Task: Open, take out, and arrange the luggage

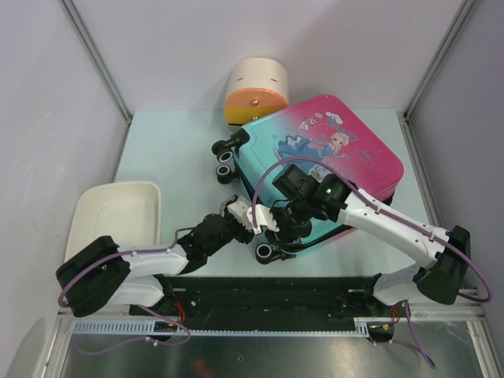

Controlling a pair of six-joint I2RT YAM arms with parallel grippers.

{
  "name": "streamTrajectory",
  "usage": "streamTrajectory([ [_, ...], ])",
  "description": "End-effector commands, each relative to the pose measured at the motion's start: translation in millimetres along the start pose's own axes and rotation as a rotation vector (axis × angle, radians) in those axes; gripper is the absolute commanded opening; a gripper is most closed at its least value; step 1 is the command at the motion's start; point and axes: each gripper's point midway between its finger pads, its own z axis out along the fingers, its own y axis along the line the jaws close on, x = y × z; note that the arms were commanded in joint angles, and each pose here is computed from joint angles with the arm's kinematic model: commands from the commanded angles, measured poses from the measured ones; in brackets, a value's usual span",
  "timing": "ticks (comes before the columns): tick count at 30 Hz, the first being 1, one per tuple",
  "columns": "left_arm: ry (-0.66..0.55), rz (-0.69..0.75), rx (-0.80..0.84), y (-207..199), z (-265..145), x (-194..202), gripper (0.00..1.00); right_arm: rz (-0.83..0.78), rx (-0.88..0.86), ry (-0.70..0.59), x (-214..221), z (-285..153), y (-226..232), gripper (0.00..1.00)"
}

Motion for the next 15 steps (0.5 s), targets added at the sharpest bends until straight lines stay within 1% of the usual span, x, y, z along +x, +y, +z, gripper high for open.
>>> streamTrajectory([
  [1,-0.092,0.043,-0.067,7,10,-29,0.62,0.09,0.036,-0.011,-1,-19,6,0.0],
  [5,-0.126,0.055,-0.093,8,13,-39,0.6,0.09,0.035,-0.012,-1,-19,7,0.0],
  [11,-0.177,0.052,-0.052,-6,15,-52,0.56,0.1,0.026,-0.01,0,-17,7,0.0],
  [12,-0.19,0.054,-0.038,-9,15,-55,0.48,0.099,0.026,-0.012,-1,-17,7,0.0],
  [14,-0.196,0.072,-0.012,-13,14,-53,0.38,0.104,0.026,-0.011,0,-17,8,0.0],
  [15,-0.203,0.077,-0.005,-14,14,-54,0.27,0.107,0.026,-0.013,-1,-17,8,0.0],
])
